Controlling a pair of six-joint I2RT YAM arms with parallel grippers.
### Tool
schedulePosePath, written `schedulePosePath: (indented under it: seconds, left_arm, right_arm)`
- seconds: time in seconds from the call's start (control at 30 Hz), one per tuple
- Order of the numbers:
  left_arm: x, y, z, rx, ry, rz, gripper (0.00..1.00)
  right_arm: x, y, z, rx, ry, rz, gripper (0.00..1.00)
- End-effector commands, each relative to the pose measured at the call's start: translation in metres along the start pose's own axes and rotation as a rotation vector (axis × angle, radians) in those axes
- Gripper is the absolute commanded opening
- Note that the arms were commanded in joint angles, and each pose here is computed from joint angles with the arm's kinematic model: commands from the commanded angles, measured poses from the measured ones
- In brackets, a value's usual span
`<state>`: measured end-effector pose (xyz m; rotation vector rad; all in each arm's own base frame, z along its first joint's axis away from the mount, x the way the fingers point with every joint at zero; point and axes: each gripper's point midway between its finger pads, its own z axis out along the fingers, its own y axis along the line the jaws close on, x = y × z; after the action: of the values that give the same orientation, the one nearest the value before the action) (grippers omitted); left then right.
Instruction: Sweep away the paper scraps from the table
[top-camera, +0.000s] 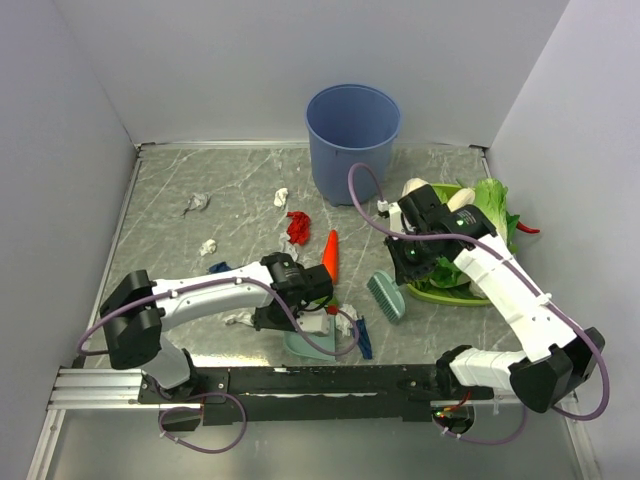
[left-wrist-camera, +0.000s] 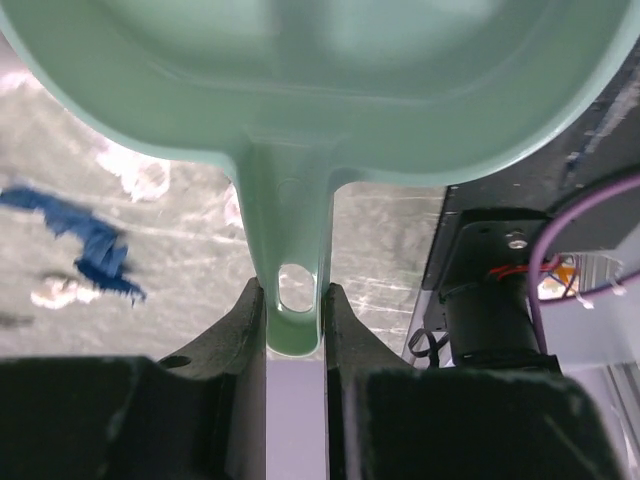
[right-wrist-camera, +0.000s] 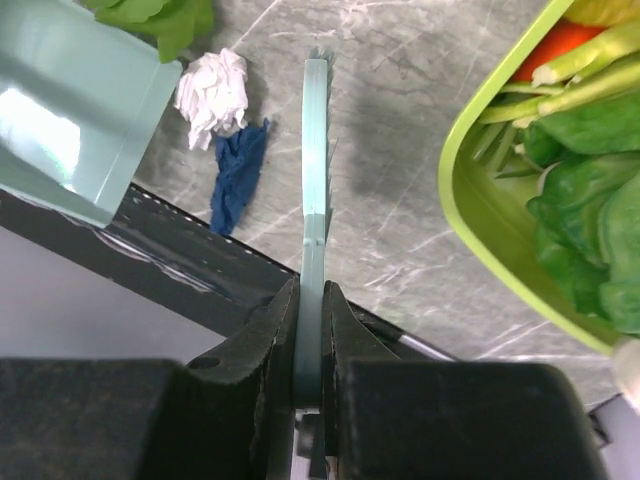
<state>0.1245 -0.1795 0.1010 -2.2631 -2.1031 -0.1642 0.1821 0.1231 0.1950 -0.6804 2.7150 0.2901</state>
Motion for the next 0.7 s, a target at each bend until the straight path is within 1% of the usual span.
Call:
schedulePosePath:
  seconds: [0.0, 0.17, 0.23, 0.4, 0.53, 0.6, 0.67]
  left_arm:
    - [0.016, 0.005, -0.009, -0.094, 0.018, -0.06, 0.01]
    - [0.015, 0.007, 0.001, -0.091, 0.065, -0.053, 0.01]
    - [0.007, 0.01, 0.002, -0.096, 0.071, -0.048, 0.01]
    - [-0.014, 0.019, 0.004, -0.13, 0.065, -0.026, 0.01]
    - [-0.027, 0.022, 0.009, -0.134, 0.086, -0.009, 0.01]
    - [-0.037, 0.025, 0.006, -0.144, 0.07, -0.001, 0.01]
    - [-0.042, 0.026, 0.007, -0.145, 0.066, 0.006, 0.01]
  right_arm:
    - [0.0, 0.002, 0.007, 0.002, 0.009, 0.12, 0.0]
    - [0.001, -0.007, 0.013, 0.04, 0.05, 0.216, 0.0]
    - [0.002, -0.013, 0.013, 0.065, 0.05, 0.264, 0.0]
    - [0.015, -0.016, 0.017, 0.092, 0.084, 0.305, 0.0]
    - [0.026, -0.005, 0.029, 0.041, 0.139, 0.328, 0.0]
    - [0.029, 0.001, 0.036, 0.015, 0.172, 0.355, 0.0]
    - [0.025, 0.013, 0.04, -0.05, 0.191, 0.364, 0.0]
